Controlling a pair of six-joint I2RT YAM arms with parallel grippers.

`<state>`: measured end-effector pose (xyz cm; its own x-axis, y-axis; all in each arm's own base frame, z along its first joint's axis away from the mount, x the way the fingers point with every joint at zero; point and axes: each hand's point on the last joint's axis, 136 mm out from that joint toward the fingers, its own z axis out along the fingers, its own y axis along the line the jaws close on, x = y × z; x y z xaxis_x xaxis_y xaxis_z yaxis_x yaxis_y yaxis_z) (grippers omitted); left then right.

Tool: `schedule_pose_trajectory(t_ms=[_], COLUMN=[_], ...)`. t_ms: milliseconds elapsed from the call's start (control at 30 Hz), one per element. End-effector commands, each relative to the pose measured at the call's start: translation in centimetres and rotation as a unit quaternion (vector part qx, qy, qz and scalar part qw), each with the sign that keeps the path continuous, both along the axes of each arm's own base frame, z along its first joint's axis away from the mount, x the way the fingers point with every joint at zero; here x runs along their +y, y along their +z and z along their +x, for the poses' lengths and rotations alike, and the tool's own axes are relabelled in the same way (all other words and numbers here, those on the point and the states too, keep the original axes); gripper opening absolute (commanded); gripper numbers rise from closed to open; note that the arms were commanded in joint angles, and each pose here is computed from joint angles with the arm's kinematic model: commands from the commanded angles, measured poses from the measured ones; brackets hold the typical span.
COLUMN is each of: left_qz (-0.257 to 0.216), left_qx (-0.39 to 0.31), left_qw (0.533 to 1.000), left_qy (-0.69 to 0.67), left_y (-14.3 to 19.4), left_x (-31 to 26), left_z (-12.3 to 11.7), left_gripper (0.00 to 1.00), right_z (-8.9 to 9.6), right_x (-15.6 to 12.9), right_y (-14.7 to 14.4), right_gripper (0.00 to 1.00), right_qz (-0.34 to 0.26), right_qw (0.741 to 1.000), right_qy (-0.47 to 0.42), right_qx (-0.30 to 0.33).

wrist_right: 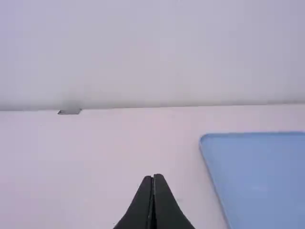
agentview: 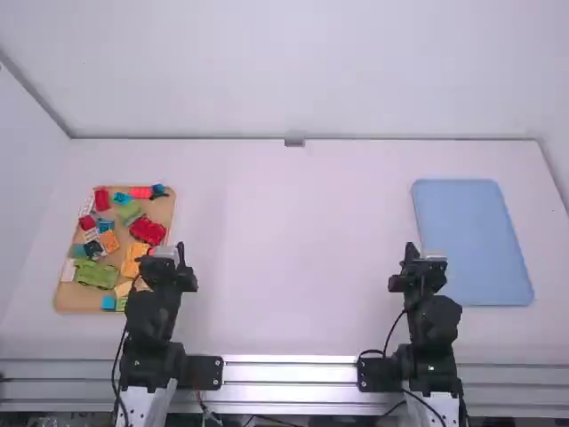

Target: Assemble lego blocks to make yellow taxi

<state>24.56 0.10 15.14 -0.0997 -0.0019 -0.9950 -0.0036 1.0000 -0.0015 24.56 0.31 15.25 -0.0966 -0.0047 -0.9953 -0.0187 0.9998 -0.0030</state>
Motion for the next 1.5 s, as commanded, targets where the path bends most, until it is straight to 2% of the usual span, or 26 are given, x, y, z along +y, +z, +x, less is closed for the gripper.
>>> schedule_pose_trajectory(t_ms=[0, 433, 700, 867, 1167, 1467], left_qz=[0.0, 0.006, 0.016, 0.022, 0.019, 0.015], left_qx=[0.0, 0.017, 0.051, 0.084, 0.142, 0.216], left_qw=[1.0, 1.0, 0.998, 0.994, 0.98, 0.962], left_qy=[0.0, 0.008, 0.033, 0.069, 0.14, 0.165], left_y=[0.0, 1.0, 2.3, 3.4, 5.1, 6.1], left_x=[0.0, 0.3, 1.3, 2.6, 5.2, 8.1], left_z=[0.0, 0.0, 0.2, 0.7, 1.9, 4.0], left_gripper=[0.0, 0.07, 0.16, 0.25, 0.42, 0.6], right_z=[0.0, 0.0, 0.4, 1.2, 3.9, 8.1], right_x=[0.0, 0.2, 0.4, 0.8, 1.8, 3.0], right_y=[0.0, 1.3, 3.4, 5.4, 9.4, 12.5], right_gripper=[0.0, 0.07, 0.16, 0.25, 0.42, 0.6], right_qz=[0.001, -0.007, -0.018, -0.029, -0.048, -0.077], right_qw=[1.0, 1.0, 0.998, 0.996, 0.992, 0.982], right_qy=[0.0, 0.006, 0.015, 0.028, 0.055, 0.089], right_qx=[0.0, 0.014, 0.05, 0.078, 0.108, 0.145])
